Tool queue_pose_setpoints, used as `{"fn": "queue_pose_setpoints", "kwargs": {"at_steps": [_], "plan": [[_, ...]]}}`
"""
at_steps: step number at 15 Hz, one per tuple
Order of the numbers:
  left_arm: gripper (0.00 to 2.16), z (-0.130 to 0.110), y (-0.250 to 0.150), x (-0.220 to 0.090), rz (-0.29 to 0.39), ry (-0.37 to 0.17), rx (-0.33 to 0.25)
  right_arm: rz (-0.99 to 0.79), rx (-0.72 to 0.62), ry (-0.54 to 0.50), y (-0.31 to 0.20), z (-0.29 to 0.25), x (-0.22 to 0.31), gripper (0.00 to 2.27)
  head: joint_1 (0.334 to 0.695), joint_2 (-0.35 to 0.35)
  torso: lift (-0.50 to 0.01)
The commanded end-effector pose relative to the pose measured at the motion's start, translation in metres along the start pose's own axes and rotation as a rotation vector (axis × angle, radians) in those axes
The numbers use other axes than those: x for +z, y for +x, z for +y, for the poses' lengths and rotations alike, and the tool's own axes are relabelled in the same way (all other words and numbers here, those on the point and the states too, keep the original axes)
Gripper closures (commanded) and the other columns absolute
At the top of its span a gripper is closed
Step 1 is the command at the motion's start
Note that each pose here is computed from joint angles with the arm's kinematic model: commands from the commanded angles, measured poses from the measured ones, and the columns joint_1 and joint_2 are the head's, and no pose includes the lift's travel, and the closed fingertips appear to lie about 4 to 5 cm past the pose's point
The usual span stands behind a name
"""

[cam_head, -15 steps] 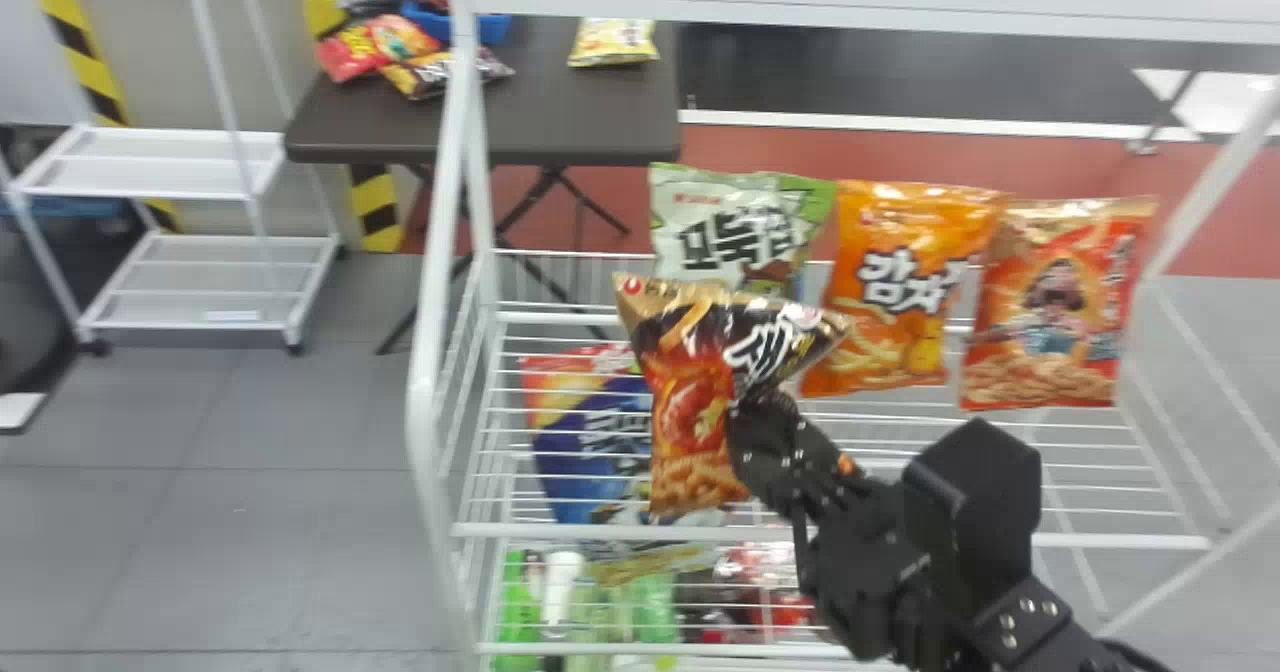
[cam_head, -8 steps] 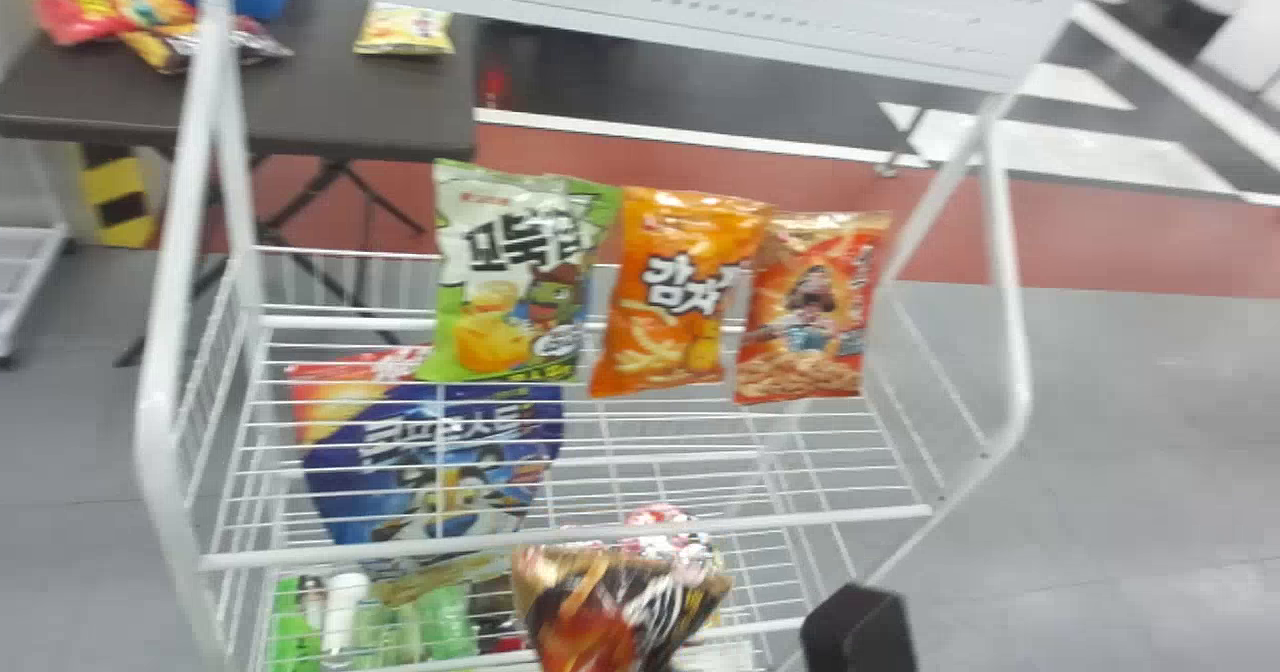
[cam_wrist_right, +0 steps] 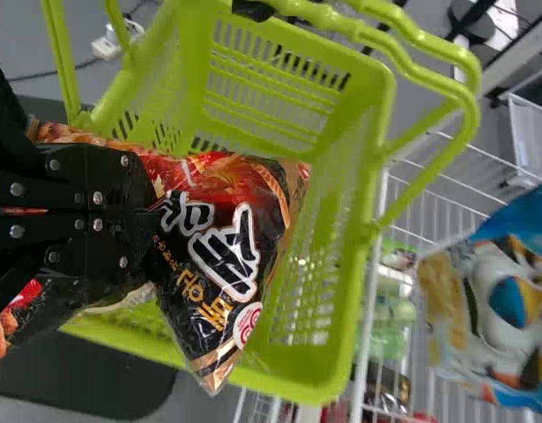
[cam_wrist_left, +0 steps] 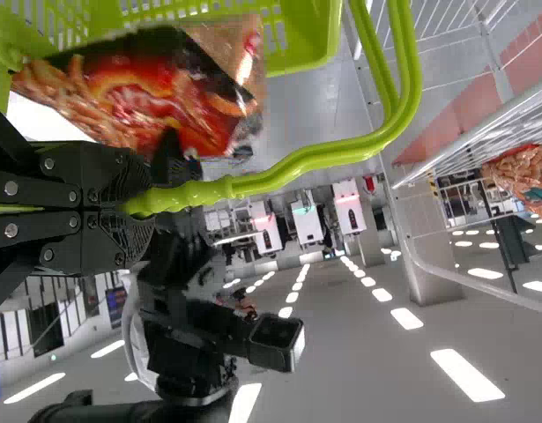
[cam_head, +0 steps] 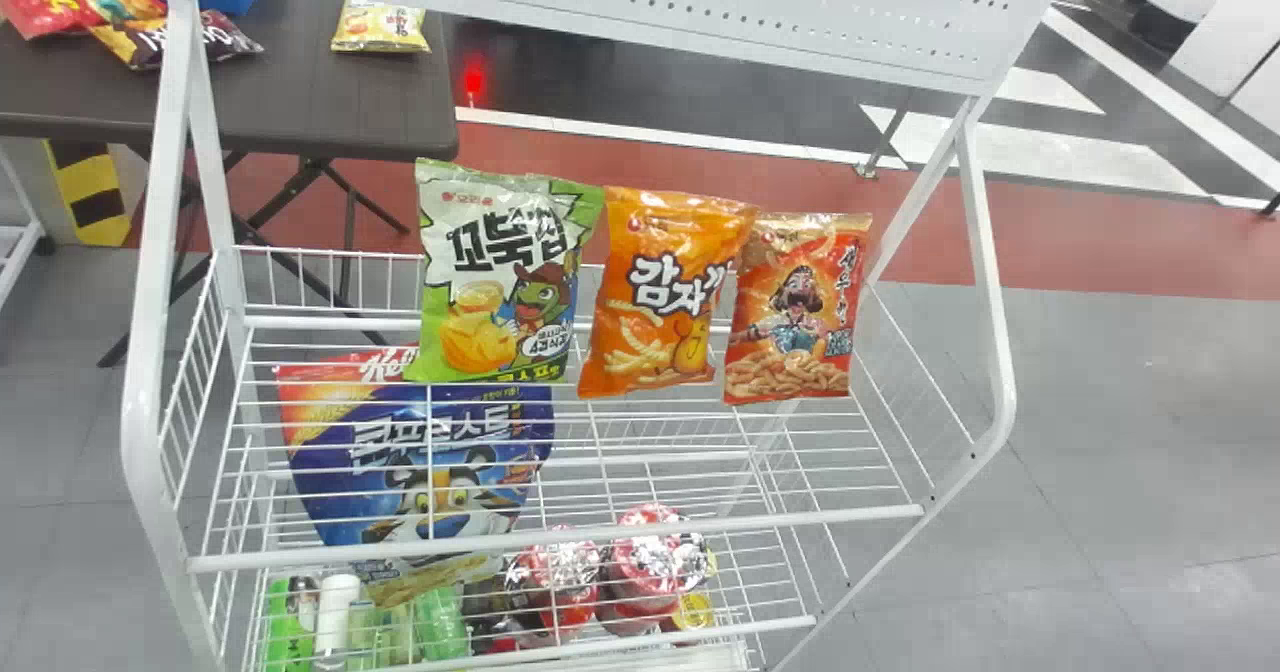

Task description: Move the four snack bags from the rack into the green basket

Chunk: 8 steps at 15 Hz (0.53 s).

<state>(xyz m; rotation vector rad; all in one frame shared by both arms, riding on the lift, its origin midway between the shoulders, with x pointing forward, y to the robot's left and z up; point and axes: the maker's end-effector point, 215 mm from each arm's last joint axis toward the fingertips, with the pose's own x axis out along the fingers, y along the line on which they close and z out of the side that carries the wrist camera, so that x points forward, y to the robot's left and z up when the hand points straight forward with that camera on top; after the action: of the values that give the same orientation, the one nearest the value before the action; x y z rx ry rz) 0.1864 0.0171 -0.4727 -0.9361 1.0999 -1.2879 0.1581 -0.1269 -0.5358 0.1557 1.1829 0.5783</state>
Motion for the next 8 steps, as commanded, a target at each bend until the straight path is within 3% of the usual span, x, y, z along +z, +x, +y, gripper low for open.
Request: {"fn": "queue_pose_setpoints", "kwargs": {"at_steps": [1,2,3,8], "plan": [[2.11,0.0,0.001,0.0,0.003,0.001,-0.001,-0.034,0.034,-0.034,0.019,0.009,0.016,1.55,0.695,-0.35,0.0],[2.11,-0.001,0.001,0.0,0.004,0.001,-0.005,-0.094,0.032,-0.071,0.022,0.008,0.033,0.41,0.695,-0.35,0.0],[2.11,-0.002,0.001,-0.001,0.004,0.0,-0.008,-0.129,0.025,-0.089,0.022,0.006,0.043,0.0,0.695,-0.35,0.0],[2.11,-0.001,-0.001,0.0,-0.002,-0.002,-0.004,-0.359,0.033,-0.153,-0.007,-0.002,0.099,0.05,0.695,-0.284,0.0]]}}
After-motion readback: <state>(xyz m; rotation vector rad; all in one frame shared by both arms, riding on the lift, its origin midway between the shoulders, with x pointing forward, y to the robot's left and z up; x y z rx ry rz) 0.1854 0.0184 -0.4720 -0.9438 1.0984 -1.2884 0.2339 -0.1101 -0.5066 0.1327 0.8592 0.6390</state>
